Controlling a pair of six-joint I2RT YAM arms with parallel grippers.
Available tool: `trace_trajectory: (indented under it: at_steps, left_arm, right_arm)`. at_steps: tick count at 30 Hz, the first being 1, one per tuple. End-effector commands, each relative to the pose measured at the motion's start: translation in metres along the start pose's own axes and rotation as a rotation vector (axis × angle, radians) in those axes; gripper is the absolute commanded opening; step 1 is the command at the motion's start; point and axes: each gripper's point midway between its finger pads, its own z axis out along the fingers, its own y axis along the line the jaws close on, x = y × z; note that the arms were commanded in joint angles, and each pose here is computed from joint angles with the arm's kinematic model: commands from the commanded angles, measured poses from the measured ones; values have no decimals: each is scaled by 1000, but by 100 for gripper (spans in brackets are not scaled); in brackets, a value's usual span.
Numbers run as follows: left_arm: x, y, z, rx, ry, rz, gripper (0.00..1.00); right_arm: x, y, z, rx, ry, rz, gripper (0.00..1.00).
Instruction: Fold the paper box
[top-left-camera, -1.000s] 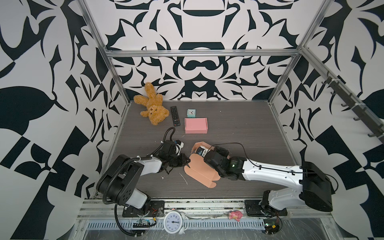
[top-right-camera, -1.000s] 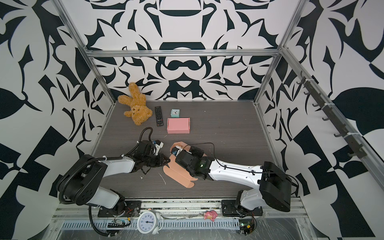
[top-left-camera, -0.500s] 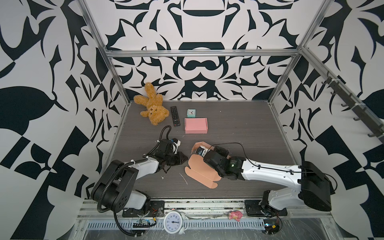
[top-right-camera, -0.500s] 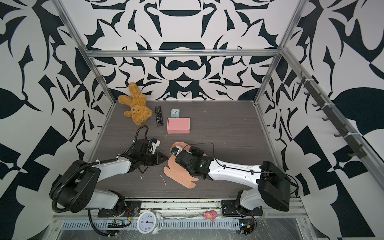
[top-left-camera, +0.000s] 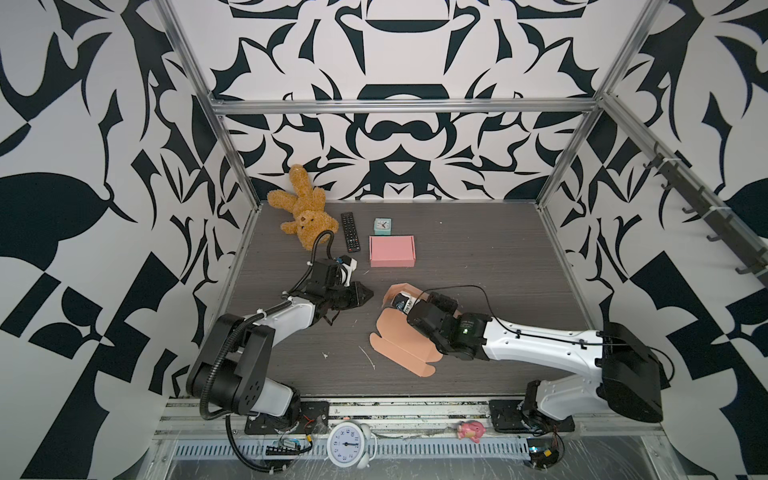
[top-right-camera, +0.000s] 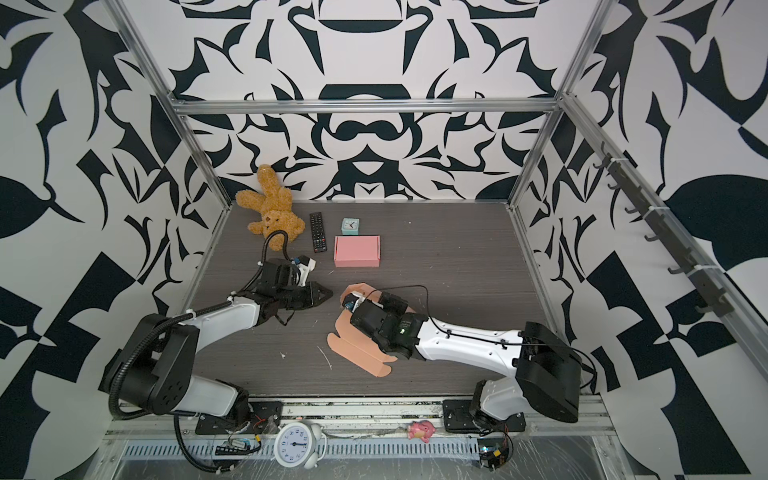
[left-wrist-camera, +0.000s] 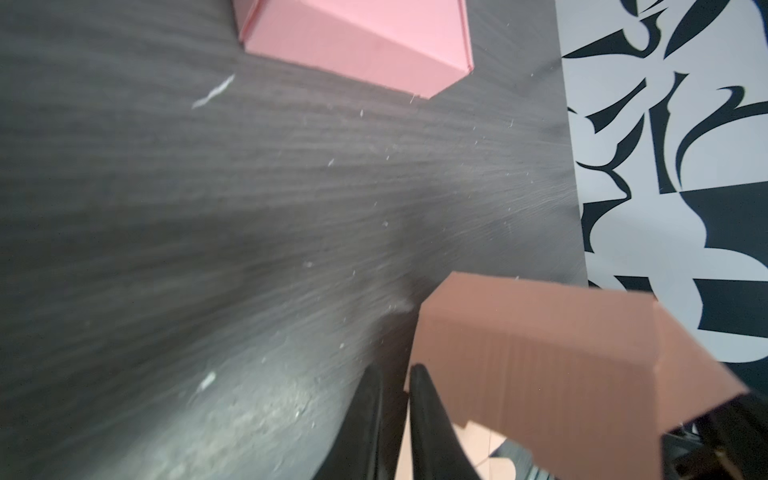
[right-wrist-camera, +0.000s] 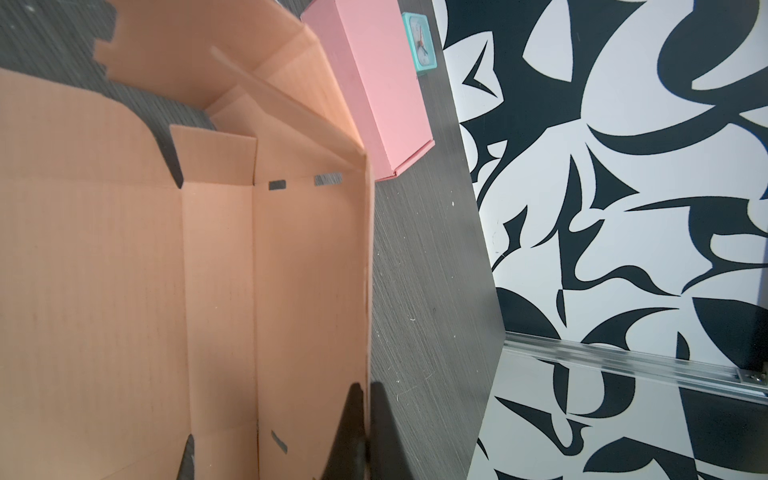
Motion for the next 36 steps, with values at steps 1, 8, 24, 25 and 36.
trace_trajectory:
  at_steps: [1, 8, 24, 25, 36]
  left_arm:
    - [-10, -2, 14, 30, 27, 31, 19]
    - [-8, -10, 38, 93, 104, 35, 20]
    - [17, -39, 27, 148, 138, 73, 20]
    - [18, -40, 25, 150, 138, 74, 20]
    - [31, -40, 23, 149, 150, 73, 20]
  right_arm:
    - [-2, -8, -2, 32, -10, 26, 0]
    - [-2, -7, -1, 33, -12, 27, 0]
    - [0, -6, 3, 49, 11, 7, 0]
    - [0, -6, 3, 49, 11, 8, 0]
    - [2, -4, 5, 49, 27, -13, 0]
